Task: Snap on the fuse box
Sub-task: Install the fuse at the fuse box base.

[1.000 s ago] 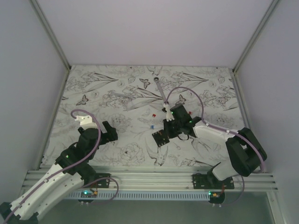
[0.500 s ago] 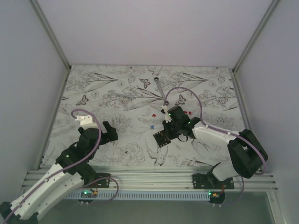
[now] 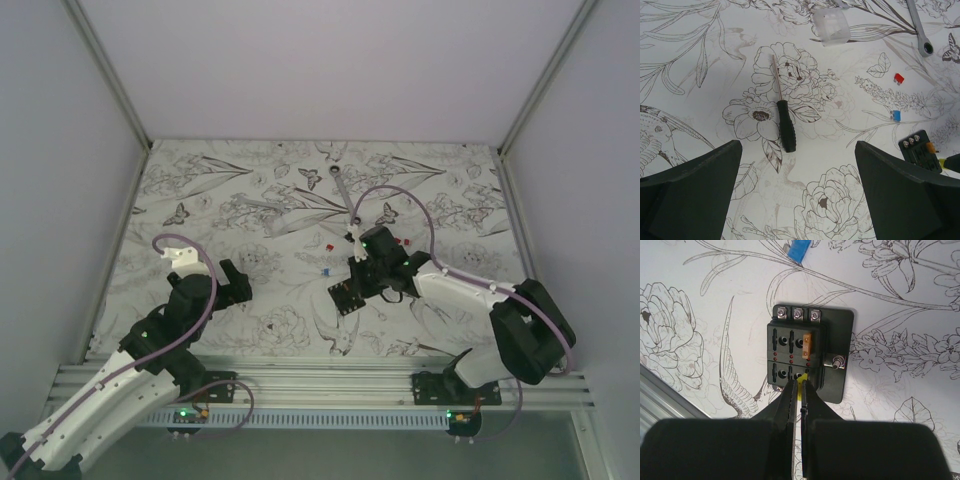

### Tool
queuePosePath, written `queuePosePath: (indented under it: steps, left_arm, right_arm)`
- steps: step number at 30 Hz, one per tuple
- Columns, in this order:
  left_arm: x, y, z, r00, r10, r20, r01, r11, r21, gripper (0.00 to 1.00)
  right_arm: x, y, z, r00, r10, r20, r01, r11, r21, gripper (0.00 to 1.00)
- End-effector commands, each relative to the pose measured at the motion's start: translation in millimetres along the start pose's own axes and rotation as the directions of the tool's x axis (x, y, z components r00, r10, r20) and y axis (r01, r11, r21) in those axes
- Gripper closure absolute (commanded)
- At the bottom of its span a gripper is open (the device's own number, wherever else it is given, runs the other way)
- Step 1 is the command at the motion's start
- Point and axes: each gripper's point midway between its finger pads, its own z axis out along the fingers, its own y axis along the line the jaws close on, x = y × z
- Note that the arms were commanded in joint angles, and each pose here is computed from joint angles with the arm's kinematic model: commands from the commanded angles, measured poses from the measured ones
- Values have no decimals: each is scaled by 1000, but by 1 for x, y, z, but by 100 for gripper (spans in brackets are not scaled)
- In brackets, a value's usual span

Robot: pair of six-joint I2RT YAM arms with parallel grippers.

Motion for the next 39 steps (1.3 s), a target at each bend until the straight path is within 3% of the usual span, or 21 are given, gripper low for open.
queuePosePath:
  steps: [1, 39]
  left_arm:
    - [4, 9, 1, 1000, 10, 0, -10, 999, -36, 0]
    - [8, 5, 5, 999, 19, -29, -20, 999, -29, 0]
  right_arm:
    - [-14, 5, -8, 998, -14, 62, 15, 1000, -10, 100]
    - [-4, 5, -4, 1000, -3, 30, 4, 1000, -21, 100]
